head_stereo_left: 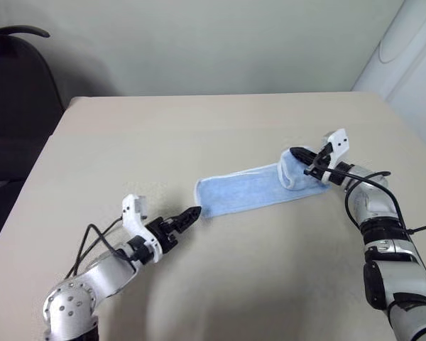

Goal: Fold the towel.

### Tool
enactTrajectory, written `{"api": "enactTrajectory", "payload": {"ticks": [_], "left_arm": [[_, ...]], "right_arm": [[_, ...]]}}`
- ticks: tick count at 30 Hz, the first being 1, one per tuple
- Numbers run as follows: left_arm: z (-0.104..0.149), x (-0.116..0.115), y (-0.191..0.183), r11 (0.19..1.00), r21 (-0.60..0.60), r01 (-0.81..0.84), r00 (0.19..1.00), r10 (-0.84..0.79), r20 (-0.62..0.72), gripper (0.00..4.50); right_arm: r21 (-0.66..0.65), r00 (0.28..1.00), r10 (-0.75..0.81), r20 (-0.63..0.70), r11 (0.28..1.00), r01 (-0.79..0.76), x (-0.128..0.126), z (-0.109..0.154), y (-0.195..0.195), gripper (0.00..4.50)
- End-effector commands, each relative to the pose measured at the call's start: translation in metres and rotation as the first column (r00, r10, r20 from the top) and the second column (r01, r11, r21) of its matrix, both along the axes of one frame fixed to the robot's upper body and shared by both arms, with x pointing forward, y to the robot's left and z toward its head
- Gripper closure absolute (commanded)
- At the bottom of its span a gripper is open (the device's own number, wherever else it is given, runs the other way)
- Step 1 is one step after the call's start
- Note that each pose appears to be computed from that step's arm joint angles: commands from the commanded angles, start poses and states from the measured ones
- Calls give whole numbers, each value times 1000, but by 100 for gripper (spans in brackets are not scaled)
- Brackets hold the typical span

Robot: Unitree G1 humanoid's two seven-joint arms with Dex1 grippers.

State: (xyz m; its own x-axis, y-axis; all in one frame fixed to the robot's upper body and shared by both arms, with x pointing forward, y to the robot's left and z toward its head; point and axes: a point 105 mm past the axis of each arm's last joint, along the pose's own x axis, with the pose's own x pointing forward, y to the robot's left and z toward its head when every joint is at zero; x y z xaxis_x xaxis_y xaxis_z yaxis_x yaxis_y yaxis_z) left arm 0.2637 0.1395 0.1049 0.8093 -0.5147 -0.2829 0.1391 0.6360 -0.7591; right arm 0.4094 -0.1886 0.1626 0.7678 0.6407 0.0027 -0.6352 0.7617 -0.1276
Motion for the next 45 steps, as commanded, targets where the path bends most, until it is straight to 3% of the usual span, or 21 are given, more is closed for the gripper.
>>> {"api": "enactTrajectory", "payload": {"ticks": [1, 12, 13, 16, 26, 33, 45], "left_arm": [[-7, 6, -13, 999, -38, -1, 996, -2, -88, 0], [-21, 27, -45, 998, -52, 20, 981, -29, -192, 0], [-21, 29, -46, 998, -49, 24, 981, -33, -191, 17], [-20, 33, -50, 998, -46, 38, 982, -46, -181, 83], [-11, 42, -57, 996, -55, 64, 989, -71, -126, 446], [6, 49, -36, 997, -74, 11, 998, -15, -53, 446], [38, 49, 35, 993, 76, -90, 993, 84, 79, 446]], "right_arm": [[38, 997, -1, 81, 999, -2, 0, 25, 0, 446], [49, 996, -9, 91, 999, 5, 1, 30, 1, 446], [50, 996, -9, 92, 999, 4, 1, 30, 2, 449], [52, 996, -8, 93, 999, 3, 1, 30, 3, 450], [63, 995, -9, 97, 998, 3, 0, 28, 6, 450], [65, 995, -21, 95, 998, 15, -3, 24, 3, 450], [66, 996, -47, 80, 997, 41, -7, 15, -4, 450]]}}
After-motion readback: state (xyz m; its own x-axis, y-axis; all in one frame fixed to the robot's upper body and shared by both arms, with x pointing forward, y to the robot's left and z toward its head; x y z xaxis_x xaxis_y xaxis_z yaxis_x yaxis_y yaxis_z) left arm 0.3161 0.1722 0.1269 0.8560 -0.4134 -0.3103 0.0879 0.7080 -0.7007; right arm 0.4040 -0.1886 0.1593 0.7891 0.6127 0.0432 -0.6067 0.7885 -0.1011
